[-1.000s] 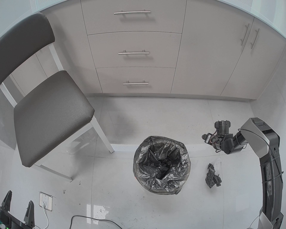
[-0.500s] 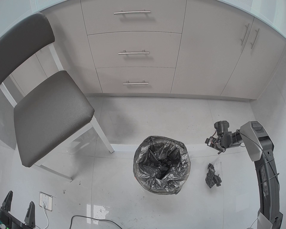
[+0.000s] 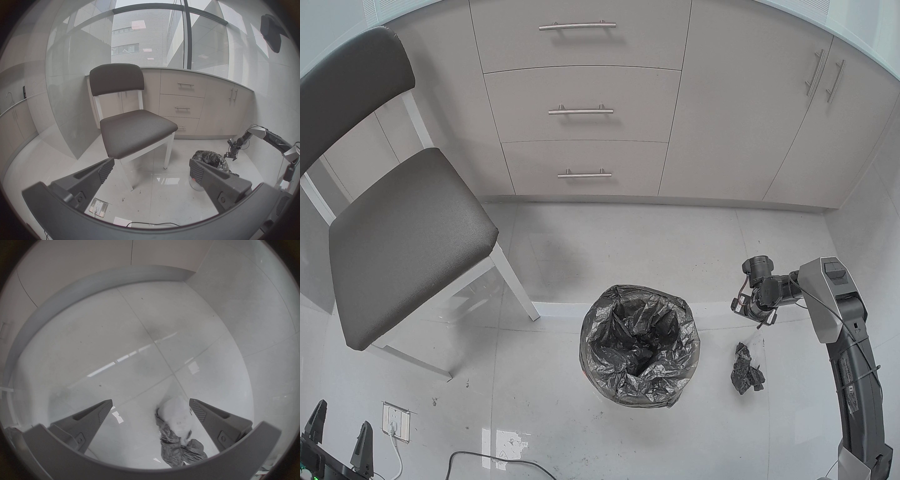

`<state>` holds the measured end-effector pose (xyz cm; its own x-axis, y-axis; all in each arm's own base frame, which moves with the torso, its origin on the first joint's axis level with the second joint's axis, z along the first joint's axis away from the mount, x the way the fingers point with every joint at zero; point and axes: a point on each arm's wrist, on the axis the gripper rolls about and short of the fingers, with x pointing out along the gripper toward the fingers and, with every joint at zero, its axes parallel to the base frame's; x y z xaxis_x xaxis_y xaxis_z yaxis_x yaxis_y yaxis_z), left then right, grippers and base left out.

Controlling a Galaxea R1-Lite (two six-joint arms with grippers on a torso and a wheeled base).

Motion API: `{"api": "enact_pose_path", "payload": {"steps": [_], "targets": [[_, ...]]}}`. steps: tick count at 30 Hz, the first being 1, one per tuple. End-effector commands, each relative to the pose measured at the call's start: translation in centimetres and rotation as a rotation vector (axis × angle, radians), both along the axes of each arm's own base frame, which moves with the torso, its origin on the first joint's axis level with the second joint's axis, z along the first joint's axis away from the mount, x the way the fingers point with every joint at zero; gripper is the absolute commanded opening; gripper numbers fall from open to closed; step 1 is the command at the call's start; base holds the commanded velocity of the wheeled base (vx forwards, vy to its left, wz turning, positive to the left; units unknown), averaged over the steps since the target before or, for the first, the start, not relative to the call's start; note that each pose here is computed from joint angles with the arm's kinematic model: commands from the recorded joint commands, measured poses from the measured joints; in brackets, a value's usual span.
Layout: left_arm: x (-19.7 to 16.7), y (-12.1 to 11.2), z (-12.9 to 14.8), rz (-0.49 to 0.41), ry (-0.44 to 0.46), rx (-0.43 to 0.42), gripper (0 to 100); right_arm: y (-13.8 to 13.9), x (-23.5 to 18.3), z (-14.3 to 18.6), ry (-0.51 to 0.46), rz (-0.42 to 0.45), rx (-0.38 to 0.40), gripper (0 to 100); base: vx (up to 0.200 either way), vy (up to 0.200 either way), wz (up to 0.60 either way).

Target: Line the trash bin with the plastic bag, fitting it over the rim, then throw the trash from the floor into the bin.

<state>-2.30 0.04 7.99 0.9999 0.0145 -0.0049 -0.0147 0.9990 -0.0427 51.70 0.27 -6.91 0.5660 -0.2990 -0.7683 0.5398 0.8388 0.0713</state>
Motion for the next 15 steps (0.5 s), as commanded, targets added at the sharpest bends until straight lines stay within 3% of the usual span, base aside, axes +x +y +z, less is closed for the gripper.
{"api": "enact_pose_path", "payload": {"steps": [1, 8, 15], "targets": [[0.0, 0.0, -0.4, 0.001, 0.0, 0.0, 100, -0.2, -1.1, -3.1, 0.146, -0.019, -0.014, 100, 0.0, 0.0, 0.0], [0.0, 0.0, -0.4, 0.002, 0.0, -0.002, 100, -0.4, -3.5, -7.2, 0.375, -0.041, -0.015, 100, 0.0, 0.0, 0.0], [0.0, 0.0, -0.4, 0.002, -0.002, -0.002, 100, -0.7, -4.3, -9.4, 0.437, -0.051, -0.053, 100, 0.0, 0.0, 0.0]]}}
